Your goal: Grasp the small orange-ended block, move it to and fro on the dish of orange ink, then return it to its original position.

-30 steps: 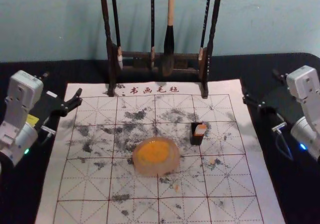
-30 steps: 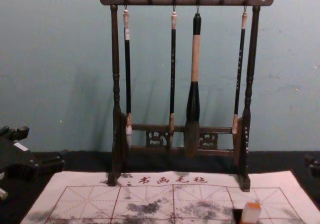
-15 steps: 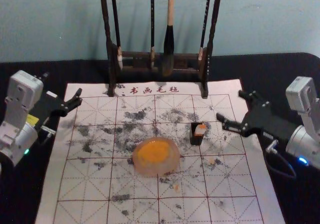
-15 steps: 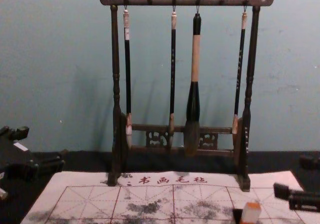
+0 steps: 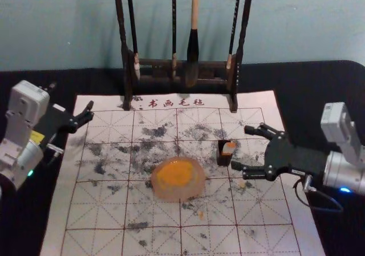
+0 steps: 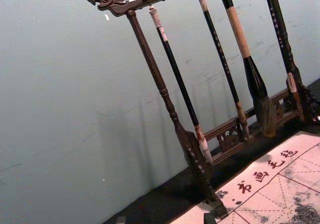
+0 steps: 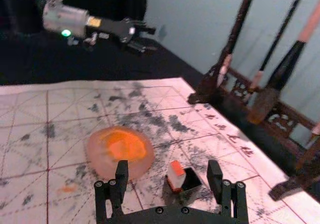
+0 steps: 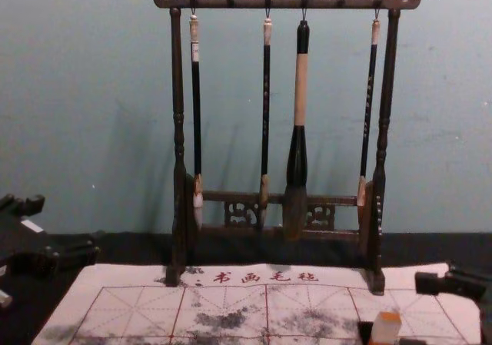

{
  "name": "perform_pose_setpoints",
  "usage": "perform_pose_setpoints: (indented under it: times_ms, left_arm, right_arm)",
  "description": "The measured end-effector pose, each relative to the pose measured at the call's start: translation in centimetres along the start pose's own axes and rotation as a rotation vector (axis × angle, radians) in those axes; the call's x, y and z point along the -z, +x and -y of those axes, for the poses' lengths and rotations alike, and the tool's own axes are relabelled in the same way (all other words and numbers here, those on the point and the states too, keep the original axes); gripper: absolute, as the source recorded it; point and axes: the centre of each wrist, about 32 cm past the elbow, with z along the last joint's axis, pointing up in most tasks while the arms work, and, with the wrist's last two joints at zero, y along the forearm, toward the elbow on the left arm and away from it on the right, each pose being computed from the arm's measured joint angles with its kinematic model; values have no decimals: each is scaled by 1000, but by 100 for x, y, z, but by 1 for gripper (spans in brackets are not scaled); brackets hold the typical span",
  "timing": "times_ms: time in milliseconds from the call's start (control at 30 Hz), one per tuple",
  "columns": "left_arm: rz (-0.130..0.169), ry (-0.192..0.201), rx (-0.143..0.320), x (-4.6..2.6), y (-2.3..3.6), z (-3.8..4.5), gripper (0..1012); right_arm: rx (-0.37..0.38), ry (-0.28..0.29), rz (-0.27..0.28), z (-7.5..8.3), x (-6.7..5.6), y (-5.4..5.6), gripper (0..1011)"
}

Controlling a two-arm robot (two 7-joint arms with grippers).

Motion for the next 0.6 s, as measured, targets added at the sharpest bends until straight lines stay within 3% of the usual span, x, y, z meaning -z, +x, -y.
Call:
perform_pose_setpoints:
  times_ms: [600]
  left_arm:
    - [0, 0, 0, 0, 0, 0, 1001]
  right_arm:
    - [-144, -60, 58, -210, -16, 360, 1004]
